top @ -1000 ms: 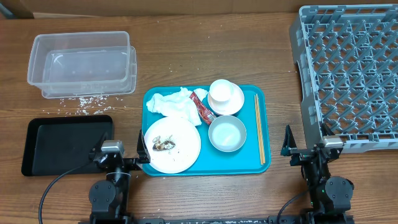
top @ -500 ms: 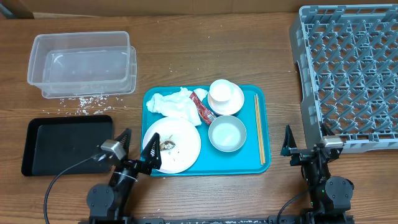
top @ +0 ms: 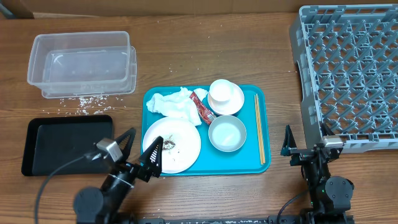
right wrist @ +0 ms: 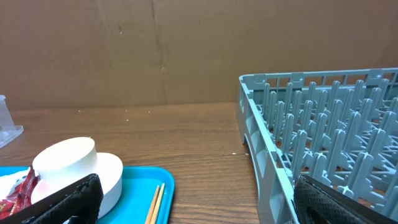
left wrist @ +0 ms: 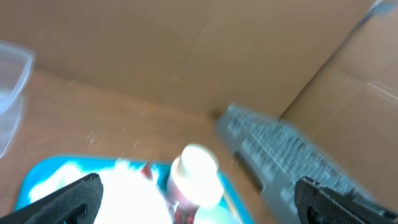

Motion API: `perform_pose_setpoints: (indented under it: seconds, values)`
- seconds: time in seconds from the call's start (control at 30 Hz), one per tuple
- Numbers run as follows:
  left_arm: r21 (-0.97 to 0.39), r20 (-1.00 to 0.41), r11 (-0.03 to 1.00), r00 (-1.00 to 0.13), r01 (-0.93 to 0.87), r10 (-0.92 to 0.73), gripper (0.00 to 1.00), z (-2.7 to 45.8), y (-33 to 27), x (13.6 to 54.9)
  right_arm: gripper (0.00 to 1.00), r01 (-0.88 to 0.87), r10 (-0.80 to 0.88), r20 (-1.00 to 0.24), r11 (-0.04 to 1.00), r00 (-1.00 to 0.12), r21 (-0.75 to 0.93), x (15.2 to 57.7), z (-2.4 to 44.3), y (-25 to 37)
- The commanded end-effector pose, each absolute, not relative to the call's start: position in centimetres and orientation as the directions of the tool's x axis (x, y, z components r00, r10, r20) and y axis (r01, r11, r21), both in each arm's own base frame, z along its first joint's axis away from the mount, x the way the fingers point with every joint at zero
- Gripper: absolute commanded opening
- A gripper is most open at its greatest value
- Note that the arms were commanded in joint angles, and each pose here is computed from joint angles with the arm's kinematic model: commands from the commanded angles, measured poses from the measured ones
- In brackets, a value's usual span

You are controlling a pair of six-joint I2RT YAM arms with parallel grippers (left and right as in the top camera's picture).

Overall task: Sort waste into correct bins and load items into the dishwasher
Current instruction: 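Move the left gripper over the white tissue and grasp it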

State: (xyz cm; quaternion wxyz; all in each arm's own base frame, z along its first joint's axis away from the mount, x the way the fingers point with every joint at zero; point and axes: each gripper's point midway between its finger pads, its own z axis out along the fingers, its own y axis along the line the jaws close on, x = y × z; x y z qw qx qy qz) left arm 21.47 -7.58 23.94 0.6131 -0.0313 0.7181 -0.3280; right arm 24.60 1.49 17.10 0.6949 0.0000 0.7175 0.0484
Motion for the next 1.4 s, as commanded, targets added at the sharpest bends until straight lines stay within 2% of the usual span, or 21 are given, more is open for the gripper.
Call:
perform_pose_setpoints:
  seconds: [0.0, 0.13, 0.27, 0.3, 0.4, 0.43, 0.57, 0.7, 0.8, 1.07, 1.23, 1.37]
  values:
    - [-0.356, -0.923, 0.884, -0.264, 0.303, -0.281, 1.00, 27.5, -6.5, 21.7, 1.00, -0.055, 0.062, -0.998, 0.996, -0.028, 0.063, 24.6, 17.0, 1.2]
    - [-0.347, -0.865, 0.903, -0.460, 0.255, -0.202, 1.00, 28.4, -6.7, 23.7, 1.00, -0.055, 0.062, -0.998, 0.996, -0.028, 0.063, 24.6, 17.0, 1.2]
    - [-0.434, -0.812, 0.849, -0.539, 0.300, -0.225, 1.00, 30.9, -8.5, 26.7, 1.00, -0.055, 0.062, -0.998, 0.996, -0.028, 0.063, 24.6, 17.0, 1.2]
    - [-0.486, -0.785, 0.800, -0.578, 0.353, -0.223, 1.00, 31.7, -9.9, 27.7, 1.00, -0.055, 0.062, -0.998, 0.996, -0.028, 0.063, 24.6, 17.0, 1.2]
    - [-0.456, -0.822, 0.720, -0.557, 0.523, -0.117, 1.00, 32.8, -12.3, 29.1, 1.00, -0.055, 0.062, -0.998, 0.996, -0.028, 0.063, 24.6, 17.0, 1.2]
    - [-0.461, -0.806, 0.735, -0.581, 0.497, -0.113, 1.00, 32.3, -12.2, 30.2, 1.00, -0.055, 0.062, -0.998, 0.996, -0.028, 0.063, 24.6, 17.0, 1.2]
    - [-0.373, -0.686, 0.882, -0.726, 0.287, -0.054, 1.00, 28.6, -10.3, 33.6, 1.00, -0.055, 0.062, -0.998, 0.996, -0.028, 0.063, 24.6, 17.0, 1.2]
    - [-0.249, -0.547, 0.955, -0.837, 0.162, -0.001, 1.00, 25.3, -9.4, 35.4, 1.00, -0.055, 0.062, -0.998, 0.996, -0.028, 0.063, 24.6, 17.0, 1.2]
    - [-0.220, -0.481, 0.965, -0.876, 0.142, 0.019, 1.00, 22.8, -9.6, 36.6, 1.00, -0.055, 0.062, -0.998, 0.996, -0.028, 0.063, 24.6, 17.0, 1.2]
    - [-0.266, -0.277, 0.964, -0.960, 0.030, -0.046, 1.00, 15.2, -10.7, 38.5, 1.00, -0.055, 0.062, -0.998, 0.996, -0.028, 0.063, 24.6, 17.0, 1.2]
    - [-0.216, -0.122, 0.976, -0.992, 0.002, -0.025, 1.00, 10.6, -10.7, 37.3, 1.00, -0.055, 0.062, -0.998, 0.996, -0.028, 0.063, 24.6, 17.0, 1.2]
    - [-0.127, -0.086, 0.992, -0.996, -0.011, -0.022, 1.00, 8.2, -10.2, 37.4, 1.00, -0.055, 0.062, -0.998, 0.996, -0.028, 0.063, 24.6, 17.0, 1.2]
